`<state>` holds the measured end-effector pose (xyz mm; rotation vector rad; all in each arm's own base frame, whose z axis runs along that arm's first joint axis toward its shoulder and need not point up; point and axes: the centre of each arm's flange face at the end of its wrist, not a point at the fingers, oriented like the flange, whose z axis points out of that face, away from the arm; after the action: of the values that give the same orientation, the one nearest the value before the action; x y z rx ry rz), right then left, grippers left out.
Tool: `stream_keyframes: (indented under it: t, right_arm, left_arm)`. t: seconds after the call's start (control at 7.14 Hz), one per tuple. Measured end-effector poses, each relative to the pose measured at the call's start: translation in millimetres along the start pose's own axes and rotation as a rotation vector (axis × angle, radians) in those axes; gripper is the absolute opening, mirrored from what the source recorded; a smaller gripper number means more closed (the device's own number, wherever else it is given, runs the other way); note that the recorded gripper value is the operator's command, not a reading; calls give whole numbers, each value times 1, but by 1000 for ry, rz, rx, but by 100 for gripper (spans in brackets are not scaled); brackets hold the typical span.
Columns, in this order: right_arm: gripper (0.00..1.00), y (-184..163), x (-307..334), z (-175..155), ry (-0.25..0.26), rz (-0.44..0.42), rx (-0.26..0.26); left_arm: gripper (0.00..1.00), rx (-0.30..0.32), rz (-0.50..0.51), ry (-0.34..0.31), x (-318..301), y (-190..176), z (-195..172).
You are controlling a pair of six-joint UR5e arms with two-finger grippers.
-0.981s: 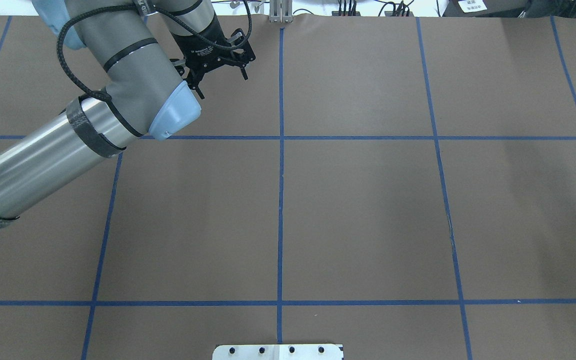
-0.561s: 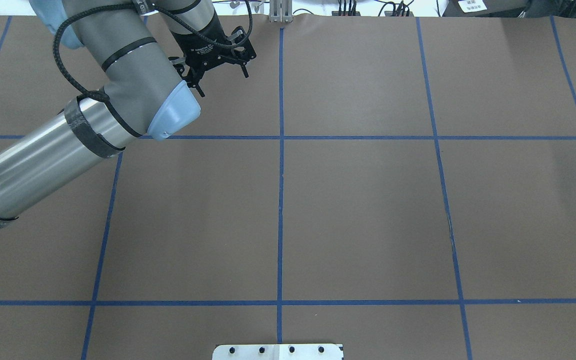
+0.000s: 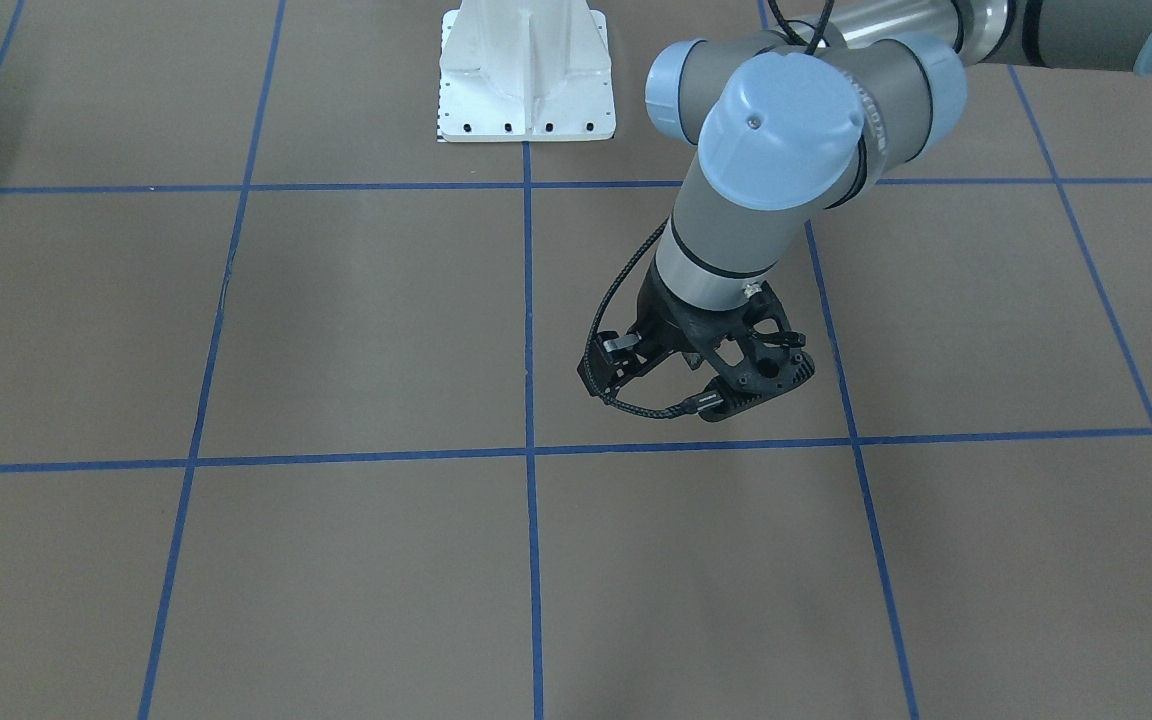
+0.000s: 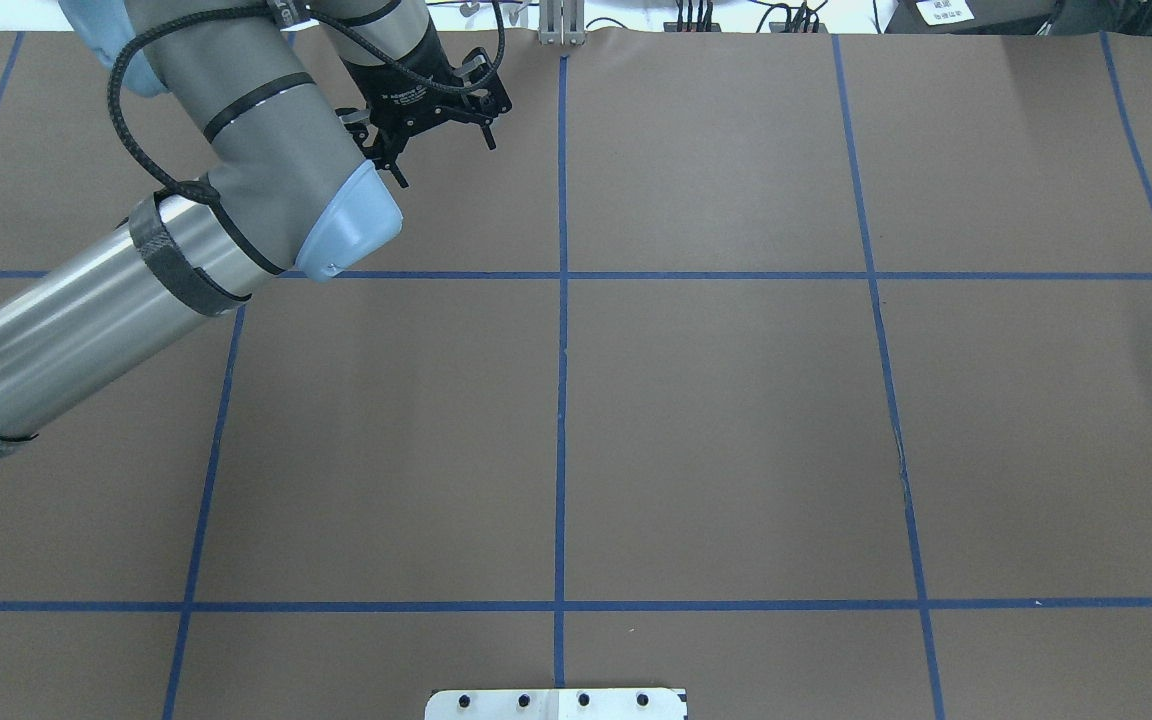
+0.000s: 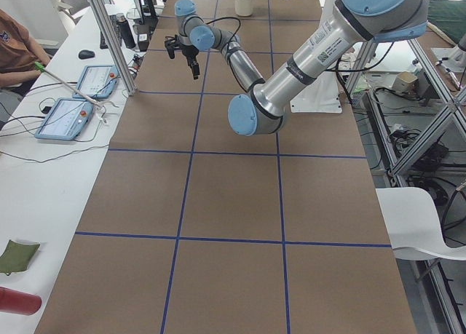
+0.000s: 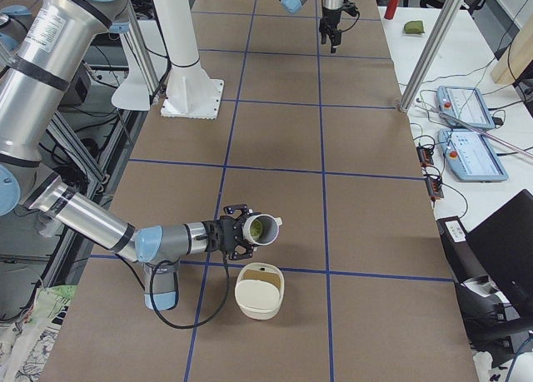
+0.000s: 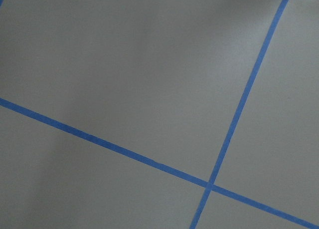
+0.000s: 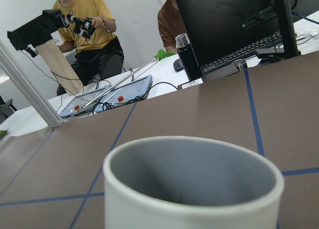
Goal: Left arm hands cup to right arm to dump lemon
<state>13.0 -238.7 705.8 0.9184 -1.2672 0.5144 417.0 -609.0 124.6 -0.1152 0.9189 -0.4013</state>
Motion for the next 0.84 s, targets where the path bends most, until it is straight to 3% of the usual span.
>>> stream_keyframes:
  t: [0.56,0.84]
  right_arm:
    - [7,4,16,-8,-70,400,18]
    - [7,0,20,-2,-124,641,29]
  left_arm:
    - [100,28,20,8,0,0,-8]
    - [100,37,24,14,1,1,-13]
